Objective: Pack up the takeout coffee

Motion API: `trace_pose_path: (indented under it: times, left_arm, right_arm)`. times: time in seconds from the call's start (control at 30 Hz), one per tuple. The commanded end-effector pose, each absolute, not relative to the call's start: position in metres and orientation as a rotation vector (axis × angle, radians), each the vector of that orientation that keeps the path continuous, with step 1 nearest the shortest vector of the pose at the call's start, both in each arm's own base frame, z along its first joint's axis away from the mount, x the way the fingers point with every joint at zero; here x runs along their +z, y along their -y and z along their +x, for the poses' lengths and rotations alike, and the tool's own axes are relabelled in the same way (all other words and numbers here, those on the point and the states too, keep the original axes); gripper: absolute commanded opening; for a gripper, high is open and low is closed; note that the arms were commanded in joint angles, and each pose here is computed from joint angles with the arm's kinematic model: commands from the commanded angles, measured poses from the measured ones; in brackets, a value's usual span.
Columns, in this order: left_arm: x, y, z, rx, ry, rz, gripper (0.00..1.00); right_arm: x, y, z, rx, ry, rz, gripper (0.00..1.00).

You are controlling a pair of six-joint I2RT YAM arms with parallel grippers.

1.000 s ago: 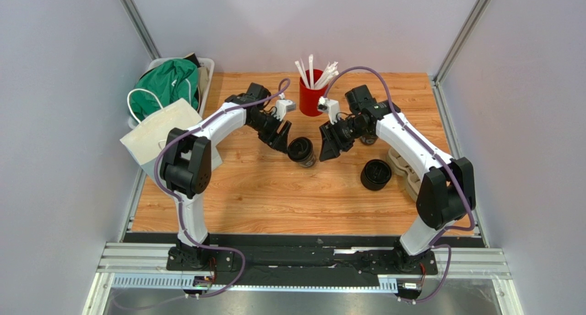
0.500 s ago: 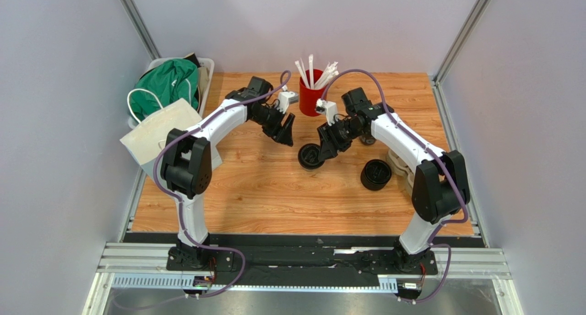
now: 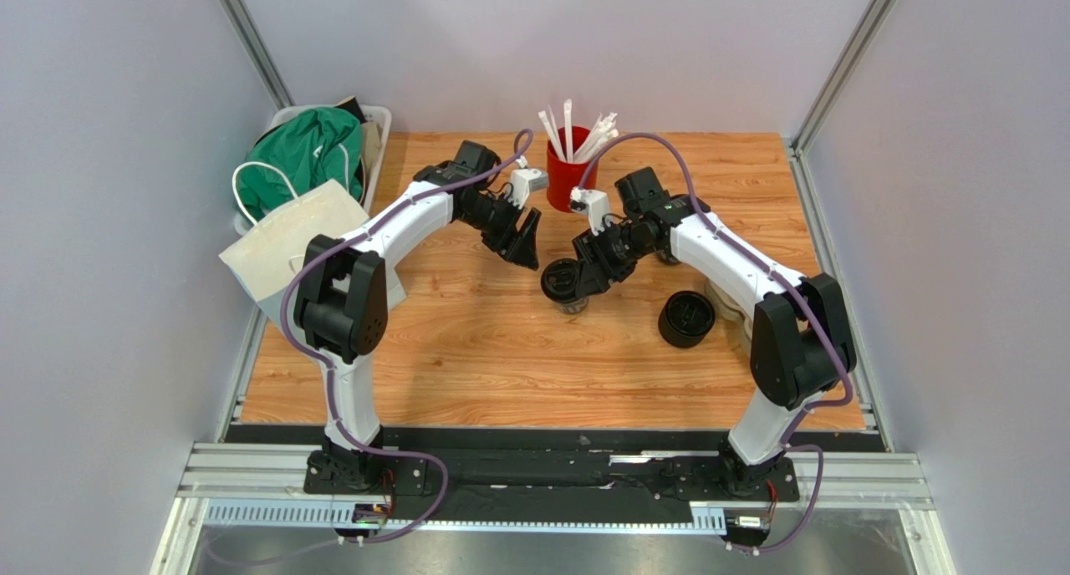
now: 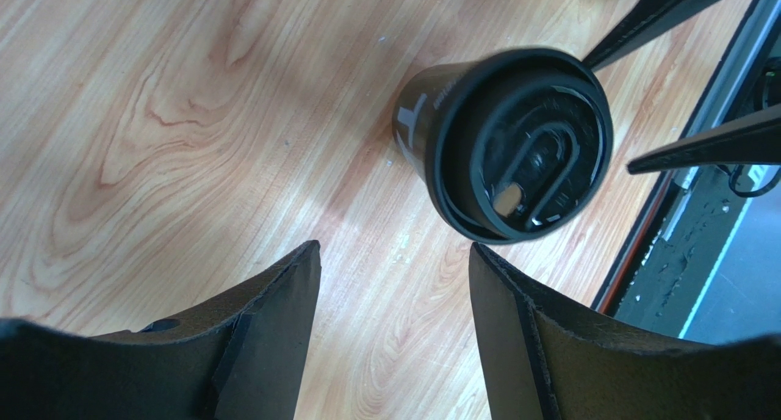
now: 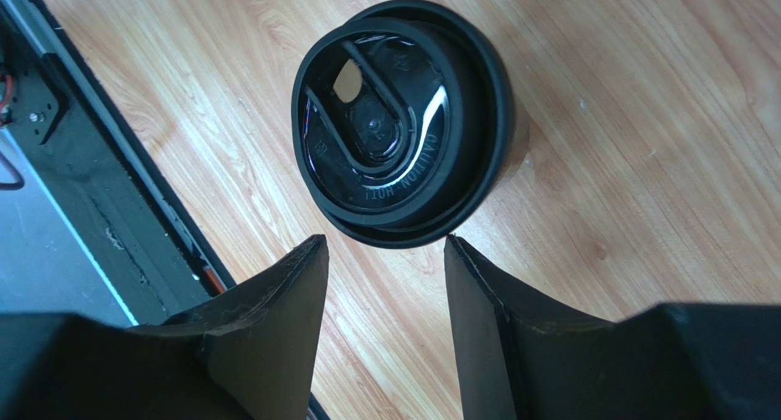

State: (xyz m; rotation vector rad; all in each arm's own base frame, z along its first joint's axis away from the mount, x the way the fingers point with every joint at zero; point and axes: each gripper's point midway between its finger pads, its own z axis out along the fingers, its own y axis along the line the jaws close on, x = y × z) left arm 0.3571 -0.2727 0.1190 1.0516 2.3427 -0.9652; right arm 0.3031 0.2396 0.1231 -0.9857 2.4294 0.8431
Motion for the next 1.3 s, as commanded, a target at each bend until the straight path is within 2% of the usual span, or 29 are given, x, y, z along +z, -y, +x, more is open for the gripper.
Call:
trace_pose_path:
  times: [0.0, 1.27]
  left_arm:
    - [0.126, 0.288, 0.356, -1.022, -2.308, 1.074, 0.69]
    - [0.119, 0.307, 0.336, -1.125, -2.304, 1.148, 0.7]
  right_arm:
    - [0.122, -0.242, 0.321, 0.773, -2.401, -0.926, 0.54]
    - [0.131, -0.219, 0.329, 0.585, -2.409, -0.939, 0.54]
